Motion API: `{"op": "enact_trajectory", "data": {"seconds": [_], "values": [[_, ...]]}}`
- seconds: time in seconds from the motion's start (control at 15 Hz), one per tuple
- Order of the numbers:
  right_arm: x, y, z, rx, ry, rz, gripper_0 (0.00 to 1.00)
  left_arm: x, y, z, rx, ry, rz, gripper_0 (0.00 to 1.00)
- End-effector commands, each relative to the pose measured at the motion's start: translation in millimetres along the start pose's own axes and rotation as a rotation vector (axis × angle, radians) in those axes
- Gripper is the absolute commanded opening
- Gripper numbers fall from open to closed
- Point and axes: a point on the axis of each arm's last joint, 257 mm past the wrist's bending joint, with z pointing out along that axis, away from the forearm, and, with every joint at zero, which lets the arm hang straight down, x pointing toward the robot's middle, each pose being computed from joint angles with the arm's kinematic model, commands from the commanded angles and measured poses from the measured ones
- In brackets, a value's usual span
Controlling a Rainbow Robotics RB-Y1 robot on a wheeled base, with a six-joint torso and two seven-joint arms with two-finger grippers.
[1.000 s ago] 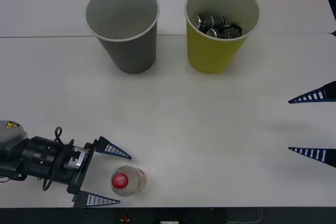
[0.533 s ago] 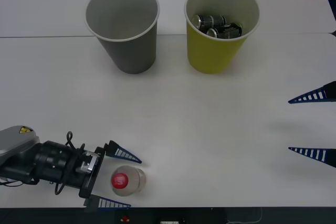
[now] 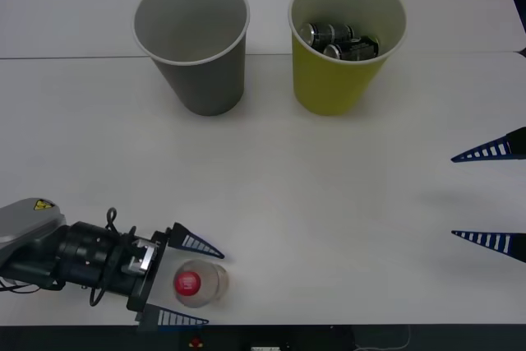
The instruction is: Put the can into the green bin and the plastic bottle into the gray bin
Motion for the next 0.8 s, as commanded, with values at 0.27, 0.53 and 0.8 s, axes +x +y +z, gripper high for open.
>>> {"op": "enact_trajectory", "data": {"seconds": [0.27, 0.53, 0.8], "values": [[0, 0.0, 0, 0.000, 0.000, 0.000, 1.00, -1, 0.6, 1, 0.001, -0.004, 0.011, 0.00], [0, 0.0, 0, 0.000, 0.000, 0.000, 1.00, -13, 10.4, 2, -0.012, -0.020, 0.018, 0.00], [0, 0.0, 0, 0.000, 0.000, 0.000, 1.00, -36, 34.5, -6, -0.033, -0.009, -0.053, 0.00]]}}
